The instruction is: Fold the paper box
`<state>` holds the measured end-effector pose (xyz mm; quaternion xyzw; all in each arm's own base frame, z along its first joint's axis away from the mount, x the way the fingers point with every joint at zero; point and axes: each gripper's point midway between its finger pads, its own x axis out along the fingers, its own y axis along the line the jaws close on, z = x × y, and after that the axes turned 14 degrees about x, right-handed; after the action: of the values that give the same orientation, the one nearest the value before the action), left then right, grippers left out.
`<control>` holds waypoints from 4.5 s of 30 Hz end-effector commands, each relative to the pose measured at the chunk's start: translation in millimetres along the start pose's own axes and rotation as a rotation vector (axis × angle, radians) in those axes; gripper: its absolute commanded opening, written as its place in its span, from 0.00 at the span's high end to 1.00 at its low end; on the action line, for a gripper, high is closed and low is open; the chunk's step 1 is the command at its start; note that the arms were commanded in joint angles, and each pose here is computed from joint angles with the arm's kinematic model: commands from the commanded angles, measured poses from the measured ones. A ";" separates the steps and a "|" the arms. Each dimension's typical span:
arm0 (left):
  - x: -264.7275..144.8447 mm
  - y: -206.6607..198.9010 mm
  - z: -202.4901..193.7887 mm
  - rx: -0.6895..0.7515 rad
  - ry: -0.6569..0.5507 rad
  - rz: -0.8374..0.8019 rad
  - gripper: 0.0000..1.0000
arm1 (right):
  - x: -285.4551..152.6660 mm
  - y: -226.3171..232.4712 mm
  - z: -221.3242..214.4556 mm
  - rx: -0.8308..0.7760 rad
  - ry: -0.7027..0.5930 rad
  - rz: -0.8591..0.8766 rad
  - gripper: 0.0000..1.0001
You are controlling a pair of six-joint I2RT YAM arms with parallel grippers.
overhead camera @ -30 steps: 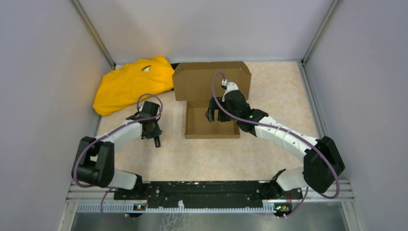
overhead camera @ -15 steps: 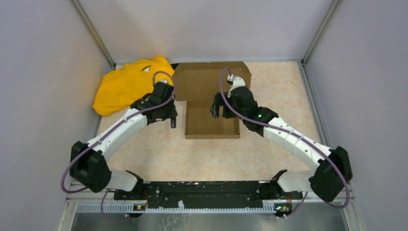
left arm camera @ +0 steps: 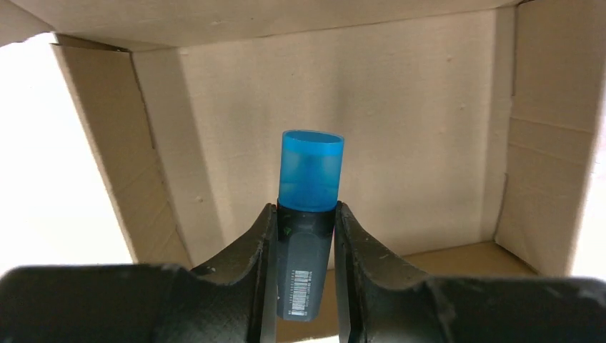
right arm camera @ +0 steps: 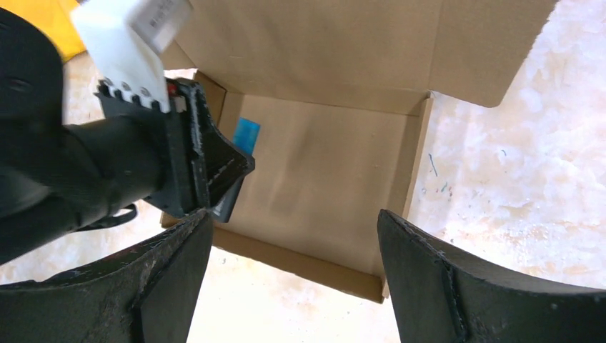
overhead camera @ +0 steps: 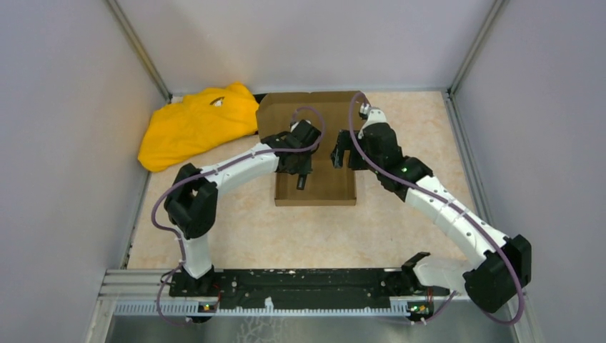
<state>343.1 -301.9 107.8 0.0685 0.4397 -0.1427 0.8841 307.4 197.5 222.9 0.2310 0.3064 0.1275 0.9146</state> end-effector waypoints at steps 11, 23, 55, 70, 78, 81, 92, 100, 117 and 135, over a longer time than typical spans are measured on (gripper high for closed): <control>29.3 -21.0 17.9 -0.012 -0.120 -0.032 0.38 | -16.0 -7.7 22.1 -0.002 -0.057 0.006 0.14; -46.8 -4.1 54.4 0.072 -0.276 -0.056 0.01 | -23.2 -15.9 71.8 -0.102 -0.112 0.050 0.01; -90.7 153.7 135.2 0.459 -0.265 0.108 0.06 | 55.8 -48.4 166.9 -0.549 0.054 0.200 0.32; -72.1 142.7 142.3 0.519 -0.308 -0.020 0.21 | 65.1 -50.5 164.8 -0.541 0.071 0.209 0.47; -65.2 142.5 142.2 0.519 -0.306 -0.038 0.21 | 73.8 -49.5 162.5 -0.514 0.076 0.231 0.51; -63.1 144.6 142.2 0.516 -0.303 -0.034 0.24 | 74.6 -49.4 161.7 -0.512 0.075 0.234 0.53; -64.8 149.2 149.2 0.505 -0.325 -0.041 0.39 | 78.2 -44.8 161.9 -0.505 0.062 0.247 0.59; -60.9 145.3 151.0 0.493 -0.330 -0.064 0.50 | 81.8 -43.0 157.4 -0.506 0.075 0.250 0.72; -62.7 140.8 158.1 0.462 -0.371 -0.078 0.67 | 94.9 -40.7 139.0 -0.558 0.116 0.154 0.78; -72.2 146.0 149.2 0.399 -0.424 -0.027 0.76 | 87.3 -38.1 138.5 -0.566 0.073 0.024 0.75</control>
<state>462.8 -187.7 235.3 0.2145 0.2353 -0.2619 0.9110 467.7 151.5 233.9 -0.0292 0.3157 0.2467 0.9158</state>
